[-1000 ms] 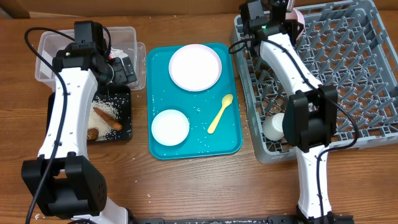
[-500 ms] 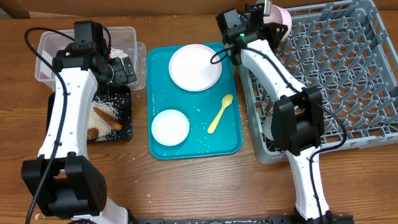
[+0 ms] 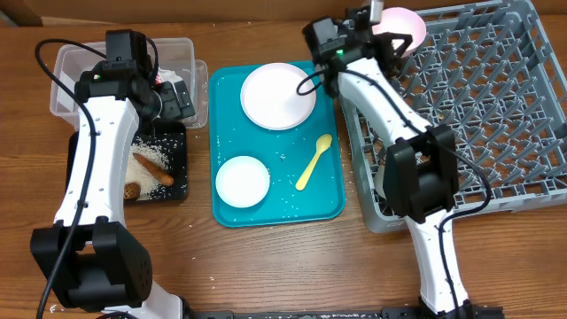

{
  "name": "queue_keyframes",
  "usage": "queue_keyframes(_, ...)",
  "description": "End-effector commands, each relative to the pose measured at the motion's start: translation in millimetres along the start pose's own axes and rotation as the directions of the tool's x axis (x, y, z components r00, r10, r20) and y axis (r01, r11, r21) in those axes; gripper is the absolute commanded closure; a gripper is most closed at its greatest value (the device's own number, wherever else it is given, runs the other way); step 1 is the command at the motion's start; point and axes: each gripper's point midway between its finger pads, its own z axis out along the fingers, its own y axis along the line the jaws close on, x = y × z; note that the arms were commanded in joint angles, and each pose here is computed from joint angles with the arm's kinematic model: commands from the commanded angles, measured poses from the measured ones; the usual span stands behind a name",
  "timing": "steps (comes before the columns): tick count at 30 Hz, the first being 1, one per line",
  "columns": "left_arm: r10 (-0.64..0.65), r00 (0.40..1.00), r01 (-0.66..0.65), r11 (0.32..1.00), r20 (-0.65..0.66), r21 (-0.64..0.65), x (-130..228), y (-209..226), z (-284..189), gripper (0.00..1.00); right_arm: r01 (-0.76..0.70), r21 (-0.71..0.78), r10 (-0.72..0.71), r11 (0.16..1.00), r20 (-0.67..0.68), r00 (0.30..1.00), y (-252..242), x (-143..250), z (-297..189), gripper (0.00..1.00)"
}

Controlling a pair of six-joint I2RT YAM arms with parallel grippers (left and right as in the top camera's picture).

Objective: Sort waste into correct bins and load items into the dishwasher
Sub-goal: 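Lower the pink bowl upside down at the rack's back edge and release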

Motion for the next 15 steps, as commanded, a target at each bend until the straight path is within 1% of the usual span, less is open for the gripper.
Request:
queue_keyframes(1, 0.017, 1.0, -0.017, 1.0, 0.02, -0.003, -3, 0, -6, 0.0, -0.015, -0.013, 0.015, 1.0, 0.01, 1.0, 8, 0, -7, 0.82)
queue_keyframes(2, 0.017, 1.0, -0.017, 1.0, 0.02, -0.003, -3, 0, -6, 0.0, -0.015, -0.049, 0.015, 0.999, 0.0, 1.0, 14, 1, -7, 0.74)
queue_keyframes(3, 0.017, 1.0, -0.017, 1.0, 0.02, -0.003, -3, 0, -6, 0.0, -0.004, -0.119, 0.002, 0.993, -0.021, 1.0, 23, 5, -8, 0.64)
queue_keyframes(5, 0.017, 1.0, -0.017, 1.0, 0.02, -0.003, -3, 0, -6, 0.0, 0.005, -0.294, -0.028, 0.956, -0.074, 0.997, 43, 14, -16, 0.41)
queue_keyframes(6, 0.017, 1.0, -0.017, 1.0, 0.02, -0.003, -3, 0, -6, 0.0, -0.026, -0.376, -0.017, 0.926, -0.11, 0.994, 48, 16, -22, 0.3)
queue_keyframes(7, 0.017, 1.0, -0.017, 1.0, 0.02, -0.003, -3, 0, -6, 0.0, -0.078, -0.431, 0.015, 0.899, -0.148, 0.989, 48, 16, -25, 0.27)
queue_keyframes(10, 0.017, 1.0, -0.017, 1.0, 0.02, -0.003, -3, 0, -6, 0.0, -0.23, -0.553, 0.117, 0.801, -0.232, 0.966, 28, -1, -36, 0.26)
queue_keyframes(12, 0.017, 1.0, -0.017, 1.0, 0.02, -0.003, -3, 0, -6, 0.0, -0.317, -0.634, 0.186, 0.706, -0.265, 0.946, 4, -21, -47, 0.24)
queue_keyframes(13, 0.017, 1.0, -0.017, 1.0, 0.02, -0.003, -3, 0, -6, 0.0, -0.354, -0.676, 0.218, 0.646, -0.28, 0.935, -11, -32, -55, 0.21)
queue_keyframes(14, 0.017, 1.0, -0.017, 1.0, 0.02, -0.003, -3, 0, -6, 0.0, -0.375, -0.715, 0.24, 0.59, -0.289, 0.927, -26, -41, -62, 0.18)
queue_keyframes(15, 0.017, 1.0, -0.017, 1.0, 0.02, -0.003, -3, 0, -6, 0.0, -0.39, -0.742, 0.26, 0.546, -0.292, 0.92, -41, -48, -68, 0.18)
